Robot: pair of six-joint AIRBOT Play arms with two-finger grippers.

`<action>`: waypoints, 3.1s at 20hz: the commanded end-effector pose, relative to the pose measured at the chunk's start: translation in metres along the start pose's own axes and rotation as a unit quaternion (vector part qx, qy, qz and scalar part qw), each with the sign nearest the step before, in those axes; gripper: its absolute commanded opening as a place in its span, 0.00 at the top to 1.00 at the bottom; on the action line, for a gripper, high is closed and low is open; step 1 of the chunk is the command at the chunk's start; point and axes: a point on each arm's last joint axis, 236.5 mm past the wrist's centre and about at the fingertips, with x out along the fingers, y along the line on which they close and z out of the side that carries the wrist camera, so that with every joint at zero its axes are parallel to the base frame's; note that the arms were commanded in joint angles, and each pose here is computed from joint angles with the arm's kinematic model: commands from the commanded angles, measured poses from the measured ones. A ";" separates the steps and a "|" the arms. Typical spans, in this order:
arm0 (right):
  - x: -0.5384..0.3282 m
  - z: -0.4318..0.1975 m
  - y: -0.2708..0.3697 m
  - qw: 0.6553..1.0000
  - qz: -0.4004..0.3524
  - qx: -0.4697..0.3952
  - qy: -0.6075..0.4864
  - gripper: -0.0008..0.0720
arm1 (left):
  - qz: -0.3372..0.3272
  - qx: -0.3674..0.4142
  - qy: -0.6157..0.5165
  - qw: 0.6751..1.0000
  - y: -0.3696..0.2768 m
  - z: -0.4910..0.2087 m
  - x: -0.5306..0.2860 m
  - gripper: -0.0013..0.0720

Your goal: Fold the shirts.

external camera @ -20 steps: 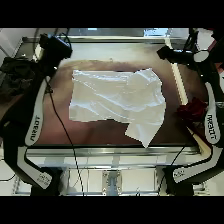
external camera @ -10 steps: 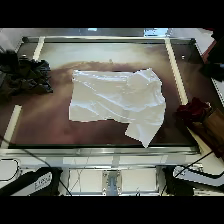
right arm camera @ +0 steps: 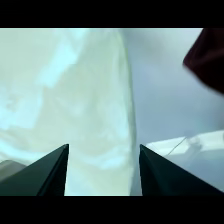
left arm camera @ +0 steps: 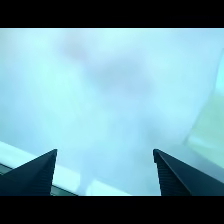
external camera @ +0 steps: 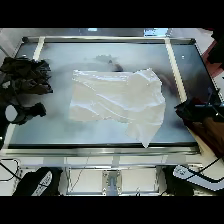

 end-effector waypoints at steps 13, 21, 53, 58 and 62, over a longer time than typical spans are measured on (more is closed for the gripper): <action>0.070 -0.038 -0.009 0.999 0.005 0.037 0.004 0.32 | -0.101 0.005 0.002 0.995 -0.045 -0.011 0.003 0.03; 0.077 -0.042 -0.010 0.998 0.013 0.052 0.016 0.35 | -0.104 0.003 -0.002 0.995 -0.046 -0.008 0.002 0.03; 0.088 -0.050 0.061 0.990 0.135 -0.012 0.026 0.94 | -0.191 -0.308 0.181 0.914 -0.129 -0.058 0.117 0.03; 0.085 -0.044 0.071 0.988 0.156 -0.005 0.015 0.94 | -0.181 -0.306 0.192 0.915 -0.128 -0.065 0.126 0.03; 0.084 -0.042 0.075 0.986 0.164 -0.002 0.011 0.94 | -0.171 -0.309 0.205 0.913 -0.127 -0.073 0.133 0.03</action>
